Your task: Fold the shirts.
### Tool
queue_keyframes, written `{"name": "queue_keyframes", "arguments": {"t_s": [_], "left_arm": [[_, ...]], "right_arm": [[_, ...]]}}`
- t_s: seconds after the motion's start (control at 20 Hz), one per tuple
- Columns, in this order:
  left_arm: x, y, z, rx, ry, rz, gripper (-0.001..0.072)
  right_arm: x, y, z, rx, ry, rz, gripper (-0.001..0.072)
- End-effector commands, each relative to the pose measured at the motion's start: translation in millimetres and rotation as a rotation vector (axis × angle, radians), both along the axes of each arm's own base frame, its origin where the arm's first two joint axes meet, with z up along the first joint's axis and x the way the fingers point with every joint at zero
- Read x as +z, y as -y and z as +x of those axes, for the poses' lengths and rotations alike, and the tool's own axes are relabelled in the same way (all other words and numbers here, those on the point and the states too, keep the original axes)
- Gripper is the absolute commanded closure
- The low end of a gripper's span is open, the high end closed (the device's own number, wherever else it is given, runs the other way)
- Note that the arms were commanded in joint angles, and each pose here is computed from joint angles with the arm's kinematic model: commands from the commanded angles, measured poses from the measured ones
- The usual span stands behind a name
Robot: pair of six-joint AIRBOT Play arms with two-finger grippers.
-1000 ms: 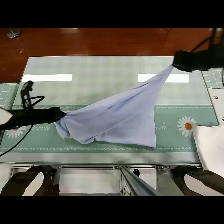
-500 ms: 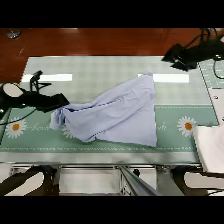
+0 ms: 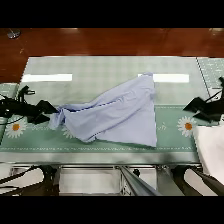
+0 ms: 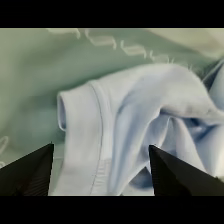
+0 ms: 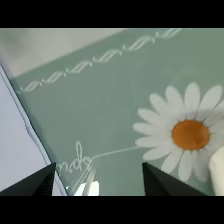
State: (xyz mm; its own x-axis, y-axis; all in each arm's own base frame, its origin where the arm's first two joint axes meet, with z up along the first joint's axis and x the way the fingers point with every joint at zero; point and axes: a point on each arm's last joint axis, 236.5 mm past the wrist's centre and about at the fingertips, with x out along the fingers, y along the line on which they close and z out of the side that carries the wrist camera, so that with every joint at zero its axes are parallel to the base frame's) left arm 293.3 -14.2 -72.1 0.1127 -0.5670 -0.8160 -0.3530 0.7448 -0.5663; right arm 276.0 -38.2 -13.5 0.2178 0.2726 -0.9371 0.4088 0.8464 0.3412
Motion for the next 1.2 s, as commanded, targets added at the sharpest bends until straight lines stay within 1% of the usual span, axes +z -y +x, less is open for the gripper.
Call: {"name": "queue_keyframes", "arguments": {"t_s": [0.0, 0.1, 0.15, 0.2, 0.25, 0.35, 0.45, 0.7, 0.85, 1.0, 1.05, 1.1, 1.15], "left_arm": [[-8, 26, -19, -0.074, -0.075, -0.119, 0.0004], [-12, 36, -20, -0.114, -0.079, -0.116, 0.0012], [-13, 41, -19, -0.135, -0.072, -0.111, 0.0192], [-14, 43, -18, -0.153, -0.056, -0.102, 0.0637], [-13, 47, -16, -0.174, -0.038, -0.104, 0.0684], [-12, 50, -13, -0.173, -0.025, -0.107, 0.0684], [-12, 51, -9, -0.162, -0.016, -0.111, 0.0684], [-12, 51, -9, -0.166, -0.009, -0.108, 0.0684], [-12, 52, -5, -0.153, 0.000, -0.111, 0.0684], [-9, 53, 2, -0.129, 0.021, -0.121, 0.0684], [-9, 54, 3, -0.123, 0.024, -0.123, 0.0684], [-7, 55, 6, -0.122, 0.038, -0.131, 0.0684], [-3, 58, 9, -0.110, 0.051, -0.145, 0.0684]], "right_arm": [[-35, -54, -47, 0.004, -0.036, 0.193, 0.0096], [-51, -71, -73, 0.028, -0.111, 0.252, 0.0096], [-58, -78, -85, 0.030, -0.150, 0.273, 0.0096], [-63, -83, -94, 0.033, -0.176, 0.290, 0.0096], [-67, -86, -102, 0.036, -0.196, 0.301, 0.0096], [-72, -90, -108, 0.033, -0.215, 0.312, 0.0096], [-69, -100, -103, 0.011, -0.194, 0.359, 0.0096], [-85, -140, -91, 0.106, -0.189, 0.302, 0.0096], [-86, -174, -67, 0.082, -0.160, 0.379, 0.0096], [-83, -200, -52, 0.139, -0.170, 0.405, 0.0097], [-81, -208, -47, 0.167, -0.168, 0.407, 0.0130], [-78, -215, -42, 0.195, -0.157, 0.405, 0.0307], [-74, -221, -36, 0.238, -0.129, 0.400, 0.0586]]}}
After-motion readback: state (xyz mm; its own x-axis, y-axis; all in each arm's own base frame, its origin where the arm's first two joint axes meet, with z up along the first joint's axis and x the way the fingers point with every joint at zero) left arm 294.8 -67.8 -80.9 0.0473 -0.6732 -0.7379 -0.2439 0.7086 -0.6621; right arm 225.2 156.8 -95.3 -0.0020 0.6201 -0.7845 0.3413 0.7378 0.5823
